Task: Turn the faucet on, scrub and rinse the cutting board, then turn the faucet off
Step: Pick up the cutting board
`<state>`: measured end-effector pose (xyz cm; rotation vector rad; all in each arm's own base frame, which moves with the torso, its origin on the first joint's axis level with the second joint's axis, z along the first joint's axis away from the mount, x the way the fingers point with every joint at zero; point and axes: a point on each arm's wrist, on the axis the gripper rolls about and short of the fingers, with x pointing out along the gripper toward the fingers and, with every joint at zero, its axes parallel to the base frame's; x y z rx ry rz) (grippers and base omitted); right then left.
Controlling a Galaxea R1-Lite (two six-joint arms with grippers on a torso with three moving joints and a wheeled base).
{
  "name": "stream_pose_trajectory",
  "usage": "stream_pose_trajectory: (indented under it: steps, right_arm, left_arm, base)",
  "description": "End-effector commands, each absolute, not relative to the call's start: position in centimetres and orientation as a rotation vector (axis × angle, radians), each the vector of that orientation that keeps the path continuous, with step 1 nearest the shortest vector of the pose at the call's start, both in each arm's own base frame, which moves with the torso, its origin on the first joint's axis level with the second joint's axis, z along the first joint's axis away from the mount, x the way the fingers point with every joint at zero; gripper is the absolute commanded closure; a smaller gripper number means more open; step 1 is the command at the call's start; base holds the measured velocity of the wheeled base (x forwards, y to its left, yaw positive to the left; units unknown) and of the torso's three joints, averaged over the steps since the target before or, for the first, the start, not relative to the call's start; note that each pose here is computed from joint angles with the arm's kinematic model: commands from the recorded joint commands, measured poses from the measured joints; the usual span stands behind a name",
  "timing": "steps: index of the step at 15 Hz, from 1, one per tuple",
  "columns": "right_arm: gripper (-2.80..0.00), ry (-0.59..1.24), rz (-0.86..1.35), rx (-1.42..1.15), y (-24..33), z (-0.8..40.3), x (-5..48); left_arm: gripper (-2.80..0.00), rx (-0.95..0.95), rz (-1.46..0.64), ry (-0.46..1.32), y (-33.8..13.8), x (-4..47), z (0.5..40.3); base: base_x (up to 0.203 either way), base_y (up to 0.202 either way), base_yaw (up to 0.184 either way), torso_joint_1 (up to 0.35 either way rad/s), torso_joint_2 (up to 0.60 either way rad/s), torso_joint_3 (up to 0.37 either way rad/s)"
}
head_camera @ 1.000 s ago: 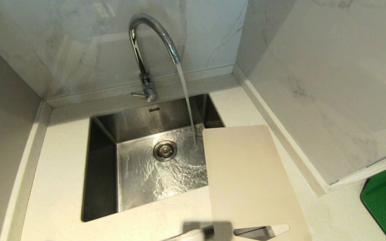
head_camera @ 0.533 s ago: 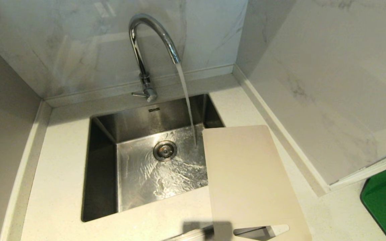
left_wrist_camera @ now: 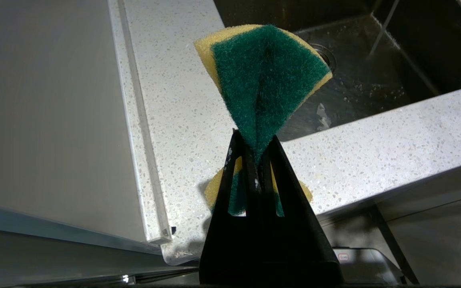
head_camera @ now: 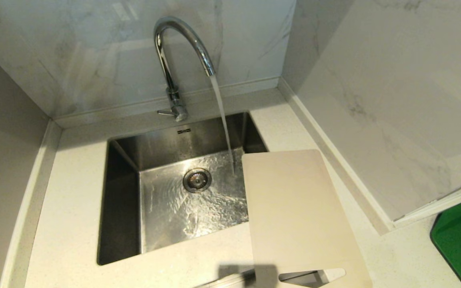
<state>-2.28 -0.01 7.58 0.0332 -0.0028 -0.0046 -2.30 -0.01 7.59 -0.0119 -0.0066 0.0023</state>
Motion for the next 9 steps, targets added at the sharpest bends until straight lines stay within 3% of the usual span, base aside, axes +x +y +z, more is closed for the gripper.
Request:
stream_pose_trajectory:
  steps: [1,9]
  right_arm:
    - [0.00,-0.003,-0.005,0.034,-0.01,7.58,-2.28]
    - [0.00,0.011,-0.002,0.012,0.00,7.66,-2.21]
  left_arm:
    - [0.00,-0.012,0.003,-0.003,-0.01,-2.27,7.55]
    - [0.00,-0.012,0.003,-0.003,-0.01,-2.27,7.55]
  base:
    - [0.000,0.000,0.000,0.000,0.00,0.000]
    - [0.000,0.000,0.000,0.000,0.00,0.000]
